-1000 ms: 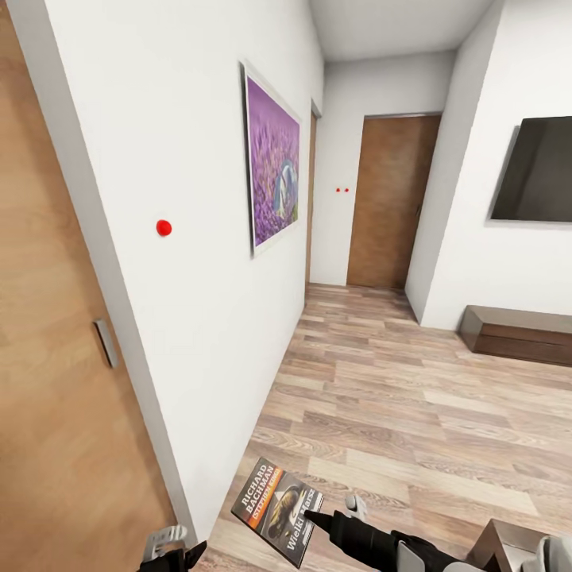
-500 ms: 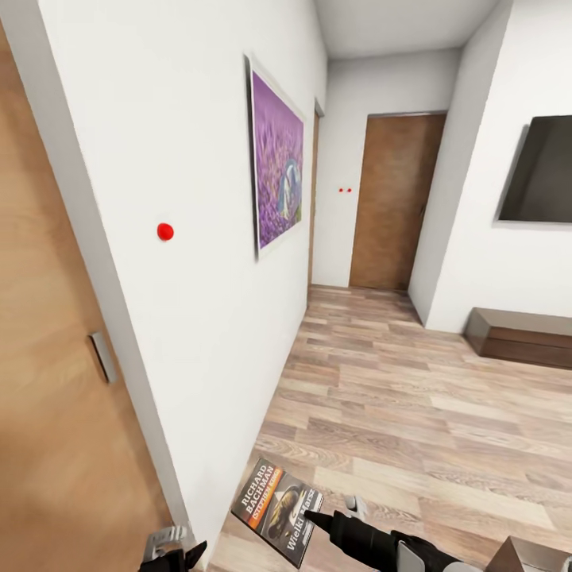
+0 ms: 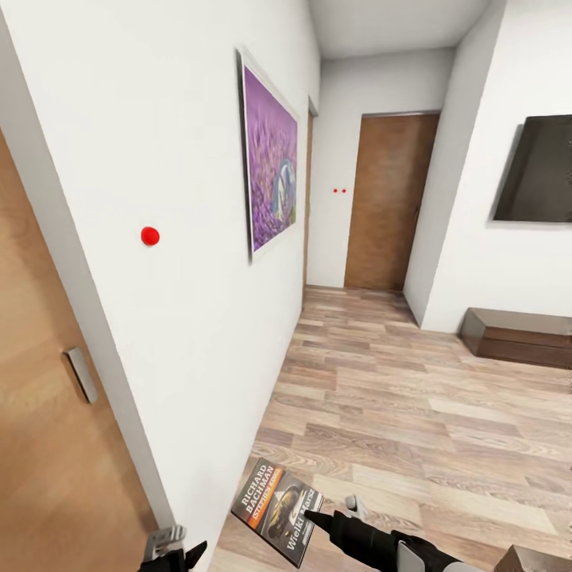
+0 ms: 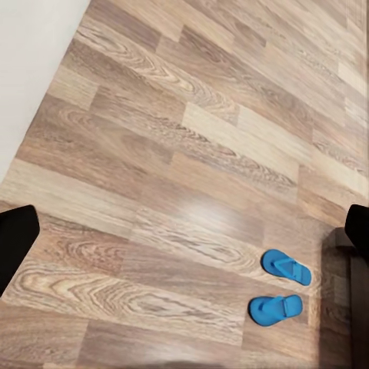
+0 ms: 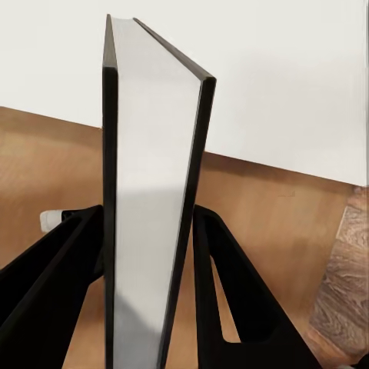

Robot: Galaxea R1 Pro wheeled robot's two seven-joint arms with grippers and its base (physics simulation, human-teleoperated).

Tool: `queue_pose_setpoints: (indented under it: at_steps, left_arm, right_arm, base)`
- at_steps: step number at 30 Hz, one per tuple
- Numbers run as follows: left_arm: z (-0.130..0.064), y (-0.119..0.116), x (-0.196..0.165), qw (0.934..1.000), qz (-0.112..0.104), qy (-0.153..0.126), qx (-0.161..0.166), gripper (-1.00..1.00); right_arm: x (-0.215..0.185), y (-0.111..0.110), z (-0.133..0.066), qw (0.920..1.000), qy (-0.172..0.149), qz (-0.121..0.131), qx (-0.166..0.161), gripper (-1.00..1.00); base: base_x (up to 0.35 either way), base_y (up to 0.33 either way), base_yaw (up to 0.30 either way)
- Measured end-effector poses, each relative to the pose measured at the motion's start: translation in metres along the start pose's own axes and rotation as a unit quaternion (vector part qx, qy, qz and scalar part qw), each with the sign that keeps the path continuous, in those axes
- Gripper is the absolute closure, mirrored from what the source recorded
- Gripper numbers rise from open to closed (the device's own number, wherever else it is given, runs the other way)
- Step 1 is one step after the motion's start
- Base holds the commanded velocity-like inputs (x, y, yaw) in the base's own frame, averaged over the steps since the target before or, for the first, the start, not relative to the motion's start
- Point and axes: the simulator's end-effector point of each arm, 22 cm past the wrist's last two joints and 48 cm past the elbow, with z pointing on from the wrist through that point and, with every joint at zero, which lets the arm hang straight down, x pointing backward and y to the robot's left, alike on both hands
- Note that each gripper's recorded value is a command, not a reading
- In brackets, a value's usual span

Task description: In the bedroom, move the book from the bed onto either nightstand, and place the two sandals side by side next to the bed.

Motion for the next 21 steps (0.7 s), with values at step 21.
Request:
queue_pose_setpoints:
  at_steps: [21]
  left_arm:
    - [0.0000,0.0000,0.0000,1.0000,0.000,0.000,0.000,-1.00]
  right_arm:
    - [0.0001,-0.0001,0.0000,1.0000,0.000,0.000,0.000,1.00]
  base:
    - [0.000,0.000,-0.117]
